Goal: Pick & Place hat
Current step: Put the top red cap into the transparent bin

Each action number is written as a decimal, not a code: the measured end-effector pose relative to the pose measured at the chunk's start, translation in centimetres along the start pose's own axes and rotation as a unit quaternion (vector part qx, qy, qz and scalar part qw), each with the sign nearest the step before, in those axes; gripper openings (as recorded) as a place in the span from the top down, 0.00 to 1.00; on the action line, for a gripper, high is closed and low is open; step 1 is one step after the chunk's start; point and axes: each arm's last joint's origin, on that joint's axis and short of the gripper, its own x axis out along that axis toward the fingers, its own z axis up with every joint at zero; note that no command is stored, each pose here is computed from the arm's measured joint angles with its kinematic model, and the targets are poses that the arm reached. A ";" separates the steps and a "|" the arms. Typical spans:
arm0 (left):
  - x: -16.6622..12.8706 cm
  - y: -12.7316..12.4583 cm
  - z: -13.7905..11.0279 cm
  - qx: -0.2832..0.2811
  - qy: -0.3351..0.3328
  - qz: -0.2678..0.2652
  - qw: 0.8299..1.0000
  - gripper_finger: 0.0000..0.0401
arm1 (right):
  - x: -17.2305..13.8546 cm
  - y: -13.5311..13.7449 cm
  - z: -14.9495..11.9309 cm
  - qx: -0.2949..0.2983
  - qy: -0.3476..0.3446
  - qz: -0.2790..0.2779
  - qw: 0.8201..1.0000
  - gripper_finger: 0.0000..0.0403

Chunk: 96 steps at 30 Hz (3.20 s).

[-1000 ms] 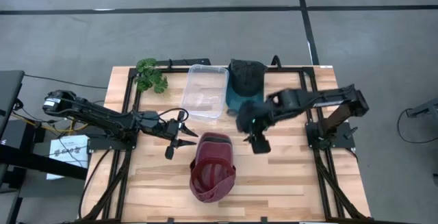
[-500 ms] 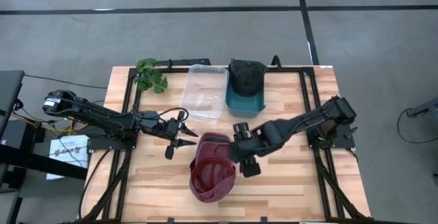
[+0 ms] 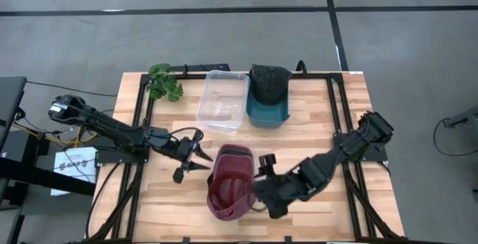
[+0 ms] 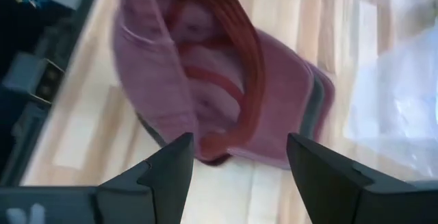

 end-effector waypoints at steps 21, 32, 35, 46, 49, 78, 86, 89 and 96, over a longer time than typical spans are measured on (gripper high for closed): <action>-0.9 -7.1 0.7 -0.001 -0.065 -0.026 0.998 0.67 | -0.4 5.7 0.8 -0.026 -0.093 0.048 0.994 0.47; -0.7 -6.5 0.9 0.021 -0.070 -0.011 0.997 0.67 | 4.4 5.0 1.3 -0.094 -0.070 0.023 0.993 0.55; -0.7 -6.5 0.9 0.014 -0.070 -0.011 0.997 0.67 | 4.7 4.1 2.0 -0.091 -0.089 0.036 0.991 0.56; -0.7 -6.5 0.9 0.014 -0.071 -0.011 0.997 0.67 | 5.8 1.3 3.2 -0.073 -0.120 0.115 0.983 0.57; -0.7 -6.5 0.9 0.015 -0.071 -0.011 0.997 0.67 | 6.1 0.6 3.3 -0.074 -0.119 0.109 0.984 0.57; -0.7 -6.5 0.9 0.015 -0.071 -0.010 0.997 0.67 | 11.2 0.5 2.9 -0.086 -0.096 0.184 0.975 0.59; -0.7 -6.5 0.9 0.015 -0.071 -0.010 0.997 0.67 | 10.8 0.4 3.0 -0.089 -0.100 0.185 0.974 0.66; -0.7 -6.5 0.9 0.015 -0.071 -0.010 0.997 0.67 | 10.4 0.3 3.2 -0.088 -0.108 0.184 0.973 0.71; -0.7 -6.5 0.9 0.015 -0.071 -0.010 0.997 0.67 | 10.3 0.3 3.0 -0.078 -0.100 0.206 0.970 0.97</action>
